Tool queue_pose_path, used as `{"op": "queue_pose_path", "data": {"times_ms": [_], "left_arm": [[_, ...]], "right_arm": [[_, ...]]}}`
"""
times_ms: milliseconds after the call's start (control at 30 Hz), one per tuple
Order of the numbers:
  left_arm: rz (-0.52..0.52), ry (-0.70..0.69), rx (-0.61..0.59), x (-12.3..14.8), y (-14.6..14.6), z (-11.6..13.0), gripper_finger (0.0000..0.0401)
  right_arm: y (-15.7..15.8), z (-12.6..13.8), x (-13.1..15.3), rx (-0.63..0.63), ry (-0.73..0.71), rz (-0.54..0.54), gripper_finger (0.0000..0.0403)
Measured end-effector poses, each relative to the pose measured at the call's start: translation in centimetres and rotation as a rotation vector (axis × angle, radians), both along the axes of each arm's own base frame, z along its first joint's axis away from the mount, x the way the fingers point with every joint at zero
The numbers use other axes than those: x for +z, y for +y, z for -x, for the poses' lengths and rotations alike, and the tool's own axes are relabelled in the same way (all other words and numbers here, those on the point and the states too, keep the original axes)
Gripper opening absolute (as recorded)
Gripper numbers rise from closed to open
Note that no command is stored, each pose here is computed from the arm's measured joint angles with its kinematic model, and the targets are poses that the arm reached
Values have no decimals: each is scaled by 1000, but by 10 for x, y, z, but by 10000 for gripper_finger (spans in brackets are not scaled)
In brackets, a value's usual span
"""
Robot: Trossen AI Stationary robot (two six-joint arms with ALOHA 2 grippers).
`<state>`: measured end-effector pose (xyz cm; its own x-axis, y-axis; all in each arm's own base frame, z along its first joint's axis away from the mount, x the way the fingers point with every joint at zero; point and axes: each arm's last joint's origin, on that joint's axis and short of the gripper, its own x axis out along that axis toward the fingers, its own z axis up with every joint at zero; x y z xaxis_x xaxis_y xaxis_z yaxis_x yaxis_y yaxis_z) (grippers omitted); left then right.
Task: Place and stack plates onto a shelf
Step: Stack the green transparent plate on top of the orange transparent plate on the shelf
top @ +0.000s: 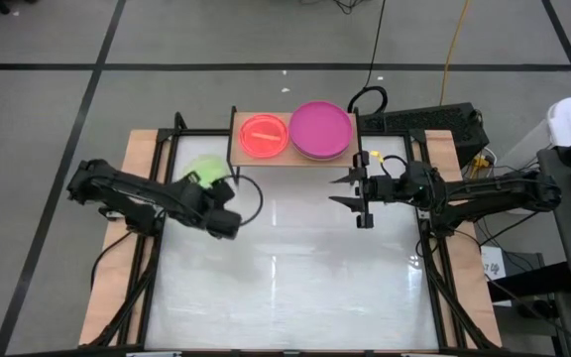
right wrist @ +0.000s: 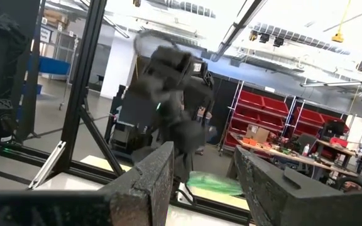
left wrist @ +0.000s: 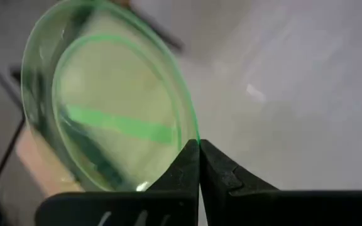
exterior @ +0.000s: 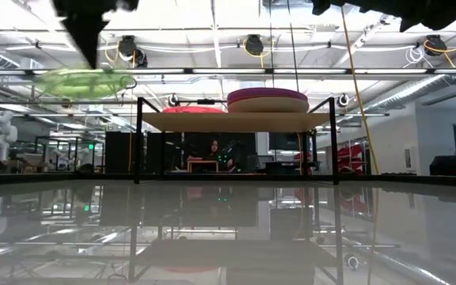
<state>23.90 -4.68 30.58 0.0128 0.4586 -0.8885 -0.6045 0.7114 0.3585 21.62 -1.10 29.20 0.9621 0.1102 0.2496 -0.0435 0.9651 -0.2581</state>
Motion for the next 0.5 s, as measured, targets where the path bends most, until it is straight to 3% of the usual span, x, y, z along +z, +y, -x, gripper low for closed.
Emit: {"op": "queue_pose_path", "data": {"times_ms": [100,233,500], "left_arm": [[-90,-63,-59,23,11,-1,1],[-205,-14,-185,37,33,-9,1],[-303,-24,-604,48,76,-48,0]], "right_arm": [[0,0,0,0,-1,2,153],[0,0,0,0,-1,2,153],[0,0,0,-3,-1,6,153]]}}
